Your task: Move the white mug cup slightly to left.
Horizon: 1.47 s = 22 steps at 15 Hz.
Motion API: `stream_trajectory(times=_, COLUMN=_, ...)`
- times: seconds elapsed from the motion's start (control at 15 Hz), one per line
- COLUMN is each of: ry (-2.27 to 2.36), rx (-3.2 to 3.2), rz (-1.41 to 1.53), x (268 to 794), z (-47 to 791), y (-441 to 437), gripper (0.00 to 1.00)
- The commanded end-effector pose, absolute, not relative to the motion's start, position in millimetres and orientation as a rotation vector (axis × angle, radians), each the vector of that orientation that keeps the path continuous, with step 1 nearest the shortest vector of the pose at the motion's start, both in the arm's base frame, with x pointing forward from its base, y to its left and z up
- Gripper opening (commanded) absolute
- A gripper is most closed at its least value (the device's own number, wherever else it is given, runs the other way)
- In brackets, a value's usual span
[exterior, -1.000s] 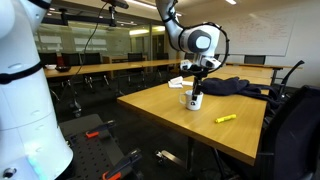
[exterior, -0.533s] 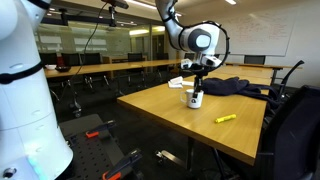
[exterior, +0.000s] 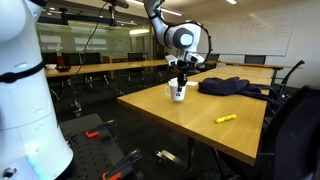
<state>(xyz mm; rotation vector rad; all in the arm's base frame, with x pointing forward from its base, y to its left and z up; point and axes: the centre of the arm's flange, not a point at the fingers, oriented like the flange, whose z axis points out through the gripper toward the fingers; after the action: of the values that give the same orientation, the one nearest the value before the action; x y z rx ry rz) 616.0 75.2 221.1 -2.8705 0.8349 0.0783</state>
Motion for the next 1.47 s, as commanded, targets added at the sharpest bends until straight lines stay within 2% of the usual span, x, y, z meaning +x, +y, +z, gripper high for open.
stream_trajectory(times=0.0, ry=0.659, rx=-2.827, rz=0.065, x=591, z=229, y=85, gripper=0.03)
stream_trajectory(times=0.6, ry=0.529, rx=-2.837, rz=0.101, x=571, z=206, y=17, gripper=0.03)
stream_trajectory(times=1.27, ry=0.301, rx=-3.042, rz=0.076, x=534, z=211, y=64, gripper=0.03)
stream_trajectory(times=1.33, ry=0.320, rx=-3.036, rz=0.065, x=533, z=210, y=66, gripper=0.35)
stream_trajectory(times=1.4, ry=0.317, rx=-3.024, rz=0.046, x=531, z=213, y=66, gripper=0.36)
